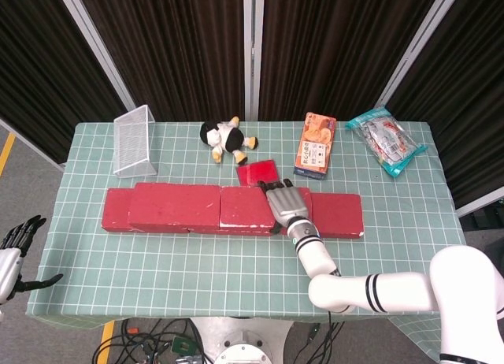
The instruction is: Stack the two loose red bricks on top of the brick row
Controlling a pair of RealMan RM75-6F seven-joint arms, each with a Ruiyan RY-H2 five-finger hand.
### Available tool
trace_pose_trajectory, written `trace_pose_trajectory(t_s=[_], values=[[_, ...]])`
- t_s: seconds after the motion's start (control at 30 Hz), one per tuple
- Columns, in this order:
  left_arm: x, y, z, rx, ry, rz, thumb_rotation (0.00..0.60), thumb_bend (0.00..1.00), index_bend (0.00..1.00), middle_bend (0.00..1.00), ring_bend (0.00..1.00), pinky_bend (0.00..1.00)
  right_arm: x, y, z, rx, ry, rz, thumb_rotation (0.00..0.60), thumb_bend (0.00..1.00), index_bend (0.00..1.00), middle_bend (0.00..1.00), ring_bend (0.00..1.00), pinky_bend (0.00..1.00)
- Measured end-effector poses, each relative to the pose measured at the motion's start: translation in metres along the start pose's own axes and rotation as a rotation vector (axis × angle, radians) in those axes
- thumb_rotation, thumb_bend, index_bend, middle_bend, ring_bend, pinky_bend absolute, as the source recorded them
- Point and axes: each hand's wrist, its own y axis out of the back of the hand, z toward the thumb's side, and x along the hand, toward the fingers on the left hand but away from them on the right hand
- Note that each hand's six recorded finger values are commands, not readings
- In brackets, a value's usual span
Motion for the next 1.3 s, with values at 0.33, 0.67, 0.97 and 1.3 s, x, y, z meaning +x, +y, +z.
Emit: trace_pose_trajectory(t_s=[0.33, 0.67, 0.97, 1.3], values=[[-0.0002, -0.0005, -0.0008, -0.003, 0.001, -0.002, 0.600, 0.00, 0.04, 0.00, 0.00, 0.00, 0.0000, 0.0012, 0.0008, -0.010, 0.003, -0.008, 0.600, 0.09, 0.00, 0.20, 0.16, 0.02], [-0.0006, -0.0007, -0.0017, -0.005, 0.003, -0.003, 0.600, 0.00, 0.04, 0.00, 0.00, 0.00, 0.0003, 0.0020, -0.0007, -0.030, 0.003, -0.014, 0.600, 0.09, 0.00, 0.20, 0.16, 0.02], [-0.0013, -0.0015, -0.0032, -0.006, 0.006, -0.004, 0.600, 0.00, 0.04, 0.00, 0.00, 0.00, -0.0006, 0.0016, 0.0005, -0.033, 0.009, -0.010, 0.600, 0.09, 0.00, 0.20, 0.16, 0.01], [-0.0012, -0.0020, -0.0041, -0.007, 0.009, -0.007, 0.600, 0.00, 0.04, 0.00, 0.00, 0.00, -0.0025, -0.0012, 0.0006, -0.027, 0.007, 0.002, 0.600, 0.09, 0.00, 0.17, 0.11, 0.00]])
